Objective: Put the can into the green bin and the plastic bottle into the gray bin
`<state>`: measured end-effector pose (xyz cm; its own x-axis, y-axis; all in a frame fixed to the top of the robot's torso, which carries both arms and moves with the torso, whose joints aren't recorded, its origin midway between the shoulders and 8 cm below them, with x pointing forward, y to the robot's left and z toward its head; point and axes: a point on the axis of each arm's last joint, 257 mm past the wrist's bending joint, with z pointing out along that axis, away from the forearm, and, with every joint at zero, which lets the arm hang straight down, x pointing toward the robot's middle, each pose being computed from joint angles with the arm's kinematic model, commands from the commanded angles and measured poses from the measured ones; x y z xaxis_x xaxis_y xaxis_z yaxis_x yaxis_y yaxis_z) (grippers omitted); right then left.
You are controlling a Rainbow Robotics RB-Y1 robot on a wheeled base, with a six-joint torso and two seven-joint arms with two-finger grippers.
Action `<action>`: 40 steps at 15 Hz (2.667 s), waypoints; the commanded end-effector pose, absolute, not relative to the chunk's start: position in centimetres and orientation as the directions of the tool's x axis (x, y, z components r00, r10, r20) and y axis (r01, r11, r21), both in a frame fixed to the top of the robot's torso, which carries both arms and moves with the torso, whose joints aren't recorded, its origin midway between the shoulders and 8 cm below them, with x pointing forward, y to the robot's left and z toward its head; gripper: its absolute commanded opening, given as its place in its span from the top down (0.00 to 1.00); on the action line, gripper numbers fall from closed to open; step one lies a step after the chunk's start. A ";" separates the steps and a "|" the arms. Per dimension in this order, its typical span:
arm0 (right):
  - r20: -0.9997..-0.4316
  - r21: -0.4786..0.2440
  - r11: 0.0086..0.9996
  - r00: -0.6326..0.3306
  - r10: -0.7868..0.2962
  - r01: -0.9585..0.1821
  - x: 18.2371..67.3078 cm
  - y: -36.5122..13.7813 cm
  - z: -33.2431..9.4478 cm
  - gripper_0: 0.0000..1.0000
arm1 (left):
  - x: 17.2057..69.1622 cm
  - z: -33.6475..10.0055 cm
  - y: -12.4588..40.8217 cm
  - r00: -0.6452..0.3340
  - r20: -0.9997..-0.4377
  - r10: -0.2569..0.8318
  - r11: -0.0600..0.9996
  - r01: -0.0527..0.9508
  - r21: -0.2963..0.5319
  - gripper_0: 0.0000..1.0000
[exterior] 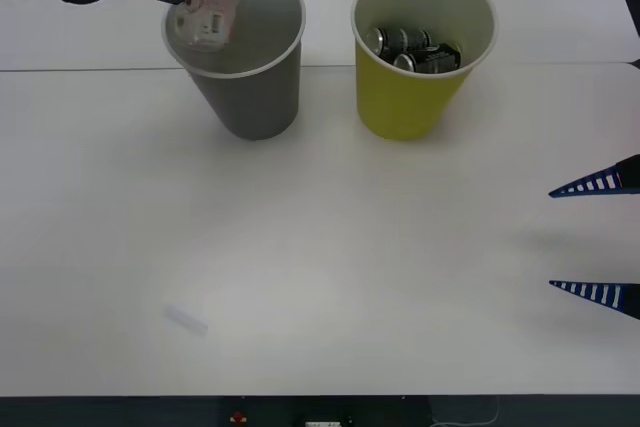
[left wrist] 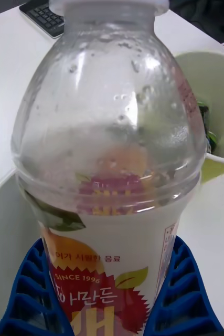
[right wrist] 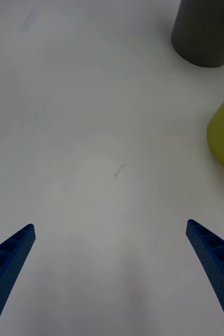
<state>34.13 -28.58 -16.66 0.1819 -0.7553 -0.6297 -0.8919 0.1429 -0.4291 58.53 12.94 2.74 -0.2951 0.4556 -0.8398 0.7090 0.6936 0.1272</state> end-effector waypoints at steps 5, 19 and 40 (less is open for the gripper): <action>-0.630 -0.429 0.143 0.182 -0.755 -0.892 34.1 -28.6 -16.7 0.00 | 61.1 2.0 13.0 -0.286 -0.827 0.484 0.693 0.702 0.163 0.00; -0.630 -0.429 0.143 0.182 -0.755 -0.892 34.1 -28.6 -16.7 0.00 | 53.0 0.3 14.2 -0.058 -0.910 0.411 0.449 0.881 0.147 0.00; -0.630 -0.429 0.143 0.182 -0.755 -0.892 34.1 -28.6 -16.7 0.00 | 35.7 -13.2 25.9 0.176 -0.789 0.588 0.180 0.923 0.340 0.00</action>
<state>34.13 -28.58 -16.66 0.1819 -0.7553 -0.6297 -0.8919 0.1429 -0.4290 35.94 25.50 -12.75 0.1686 0.5792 -0.7976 0.9245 0.1878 0.3318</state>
